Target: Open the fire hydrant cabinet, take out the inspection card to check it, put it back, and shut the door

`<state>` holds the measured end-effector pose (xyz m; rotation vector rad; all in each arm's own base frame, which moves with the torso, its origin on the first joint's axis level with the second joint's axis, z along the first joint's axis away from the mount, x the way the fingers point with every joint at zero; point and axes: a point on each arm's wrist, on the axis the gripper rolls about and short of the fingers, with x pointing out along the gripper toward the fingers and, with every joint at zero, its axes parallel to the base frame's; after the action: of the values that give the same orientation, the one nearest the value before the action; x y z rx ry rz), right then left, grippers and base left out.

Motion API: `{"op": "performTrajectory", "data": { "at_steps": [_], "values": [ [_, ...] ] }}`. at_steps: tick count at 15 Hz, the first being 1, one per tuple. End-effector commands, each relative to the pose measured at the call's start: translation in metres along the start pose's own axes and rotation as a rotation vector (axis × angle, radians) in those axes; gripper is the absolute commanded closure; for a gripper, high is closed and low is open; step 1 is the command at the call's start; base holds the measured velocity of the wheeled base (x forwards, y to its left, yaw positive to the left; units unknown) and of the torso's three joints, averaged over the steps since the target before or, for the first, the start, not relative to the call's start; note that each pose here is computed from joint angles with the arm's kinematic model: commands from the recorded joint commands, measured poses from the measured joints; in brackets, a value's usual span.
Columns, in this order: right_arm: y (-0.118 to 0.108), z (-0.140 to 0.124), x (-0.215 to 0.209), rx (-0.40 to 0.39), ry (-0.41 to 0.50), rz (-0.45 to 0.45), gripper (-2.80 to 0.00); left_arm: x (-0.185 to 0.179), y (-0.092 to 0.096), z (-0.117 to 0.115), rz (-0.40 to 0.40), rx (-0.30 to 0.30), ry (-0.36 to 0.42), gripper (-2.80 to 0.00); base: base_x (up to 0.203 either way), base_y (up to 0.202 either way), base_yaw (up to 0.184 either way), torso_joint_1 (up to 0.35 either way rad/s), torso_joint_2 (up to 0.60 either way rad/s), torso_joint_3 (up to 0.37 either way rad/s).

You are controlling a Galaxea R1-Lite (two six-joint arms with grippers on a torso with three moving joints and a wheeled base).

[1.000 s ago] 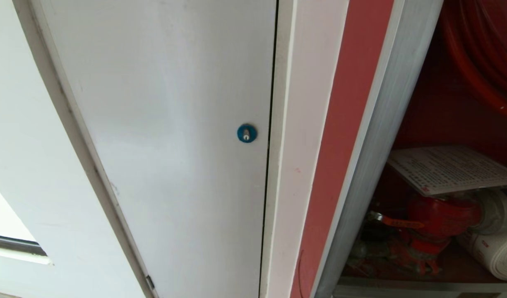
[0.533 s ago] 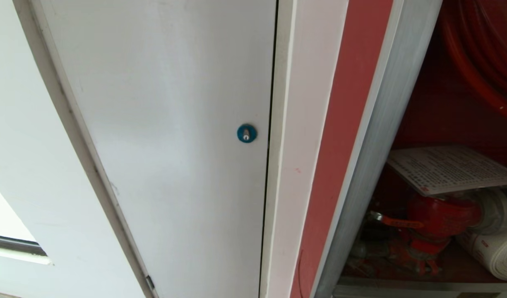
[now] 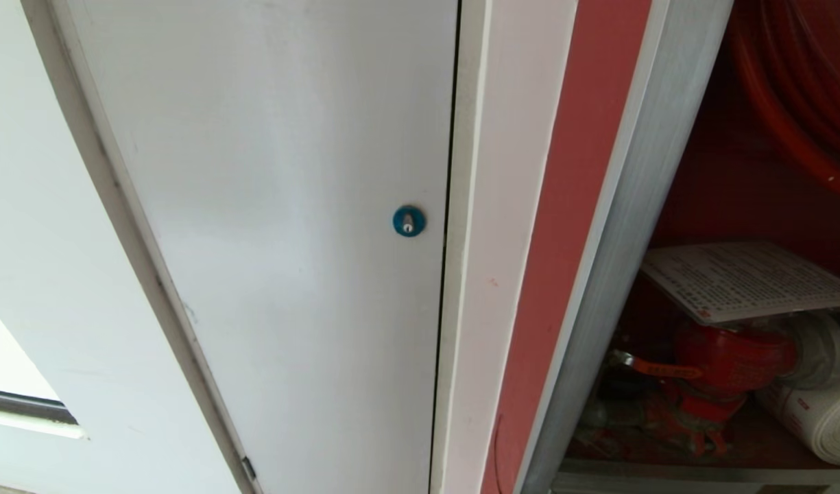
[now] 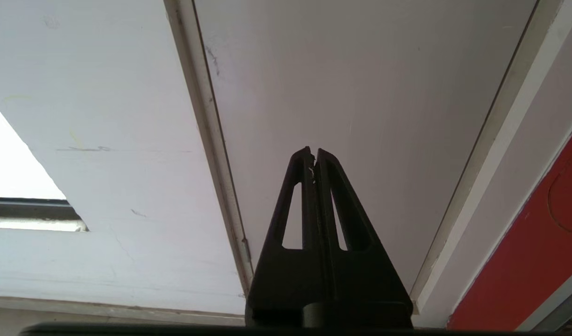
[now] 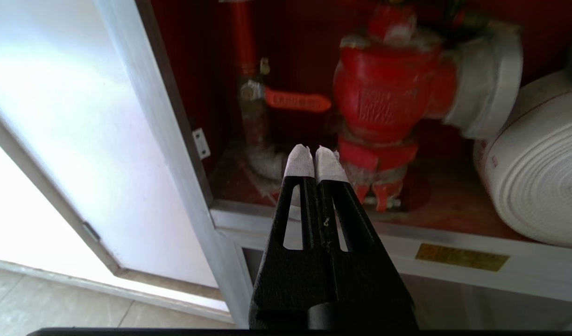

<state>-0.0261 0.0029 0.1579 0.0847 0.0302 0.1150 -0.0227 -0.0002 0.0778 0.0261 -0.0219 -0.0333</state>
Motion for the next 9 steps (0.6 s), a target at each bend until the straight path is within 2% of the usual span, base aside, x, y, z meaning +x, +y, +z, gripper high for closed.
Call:
{"op": "performTrajectory", "data": {
  "at_steps": [1,5,7,9],
  "values": [
    [-0.001,-0.019,-0.004,-0.001,-0.015,0.01,0.0,0.001,0.0,-0.004,0.0,0.0,0.014,0.0,0.0,0.0,0.0,0.0,0.0,0.0],
    [-0.004,-0.055,-0.009,-0.005,-0.047,0.006,0.0,0.001,0.0,-0.004,0.0,0.0,0.014,0.0,0.0,0.0,0.0,0.0,0.0,0.0],
    [-0.006,-0.067,-0.002,-0.001,-0.036,-0.016,0.0,0.001,0.0,-0.004,0.0,0.0,0.014,0.0,0.0,0.0,0.0,0.0,0.0,0.0],
    [-0.009,-0.075,0.003,-0.003,-0.063,-0.056,0.0,0.001,0.0,-0.004,0.0,0.0,0.014,0.0,0.0,0.0,0.0,0.0,0.0,0.0]
  ]
}}
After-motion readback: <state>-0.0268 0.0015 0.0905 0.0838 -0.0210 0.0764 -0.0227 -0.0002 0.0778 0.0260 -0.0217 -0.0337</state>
